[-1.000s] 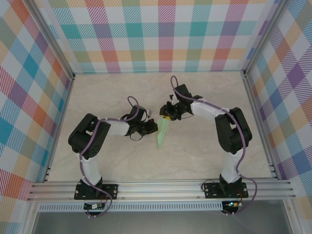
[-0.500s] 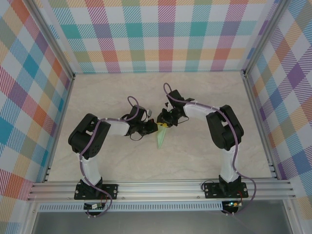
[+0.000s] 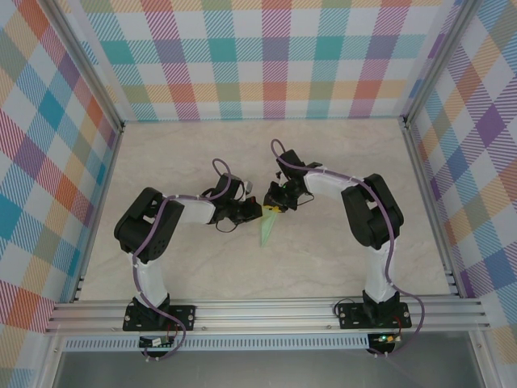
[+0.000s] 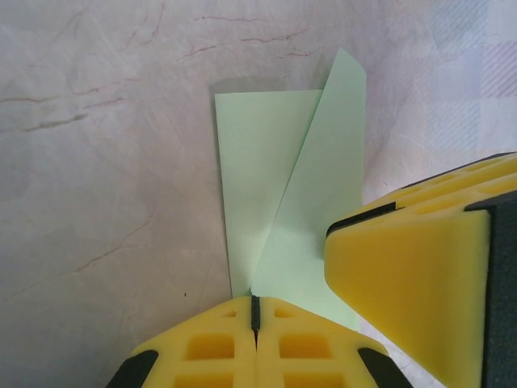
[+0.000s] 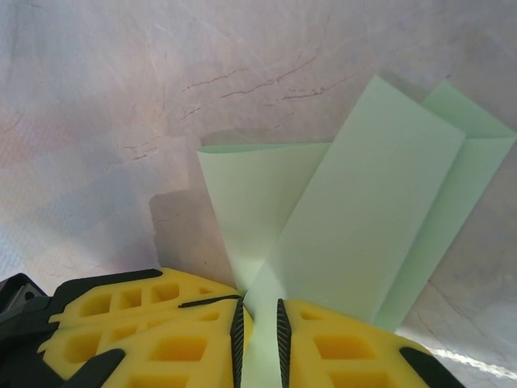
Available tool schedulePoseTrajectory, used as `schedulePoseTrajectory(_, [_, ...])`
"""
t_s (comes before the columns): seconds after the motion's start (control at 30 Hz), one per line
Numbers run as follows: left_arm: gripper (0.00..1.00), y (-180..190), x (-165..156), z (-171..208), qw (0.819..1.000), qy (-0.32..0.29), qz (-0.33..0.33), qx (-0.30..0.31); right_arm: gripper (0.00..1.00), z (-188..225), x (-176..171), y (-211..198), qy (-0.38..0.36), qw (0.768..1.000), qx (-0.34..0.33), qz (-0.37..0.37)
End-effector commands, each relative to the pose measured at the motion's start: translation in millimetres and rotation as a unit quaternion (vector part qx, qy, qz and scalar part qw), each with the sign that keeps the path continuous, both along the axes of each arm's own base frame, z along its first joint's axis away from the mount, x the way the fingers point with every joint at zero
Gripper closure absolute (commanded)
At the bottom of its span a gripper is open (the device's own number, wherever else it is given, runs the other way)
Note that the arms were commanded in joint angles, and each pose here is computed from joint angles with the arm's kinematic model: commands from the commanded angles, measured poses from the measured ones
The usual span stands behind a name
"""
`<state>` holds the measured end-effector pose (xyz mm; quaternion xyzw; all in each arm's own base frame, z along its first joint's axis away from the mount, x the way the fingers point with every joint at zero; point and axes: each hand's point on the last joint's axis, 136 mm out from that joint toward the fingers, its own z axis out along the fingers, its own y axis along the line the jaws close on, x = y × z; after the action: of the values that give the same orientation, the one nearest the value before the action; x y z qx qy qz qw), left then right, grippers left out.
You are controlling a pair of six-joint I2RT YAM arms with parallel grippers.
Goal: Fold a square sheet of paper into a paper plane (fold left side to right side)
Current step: Fold the wing for the fifth time at the center of the table.
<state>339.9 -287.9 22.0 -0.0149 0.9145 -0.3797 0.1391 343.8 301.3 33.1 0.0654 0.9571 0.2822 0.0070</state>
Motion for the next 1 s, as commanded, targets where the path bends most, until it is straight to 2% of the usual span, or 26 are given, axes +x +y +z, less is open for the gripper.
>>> schedulePoseTrajectory(0.0, [1.00,6,-6,-22,0.999,0.023,0.001,0.033,0.82,-4,-2,-4,0.001,1.000,-0.019,0.003])
schedulePoseTrajectory(0.8, [1.00,5,-7,-23,0.999,0.025,-0.002,0.032,0.95,-35,-14,-20,0.010,0.999,-0.031,-0.018])
schedulePoseTrajectory(0.97, [1.00,2,-7,-11,1.000,0.018,-0.004,0.020,0.96,-48,-25,-28,0.021,0.999,-0.040,-0.020])
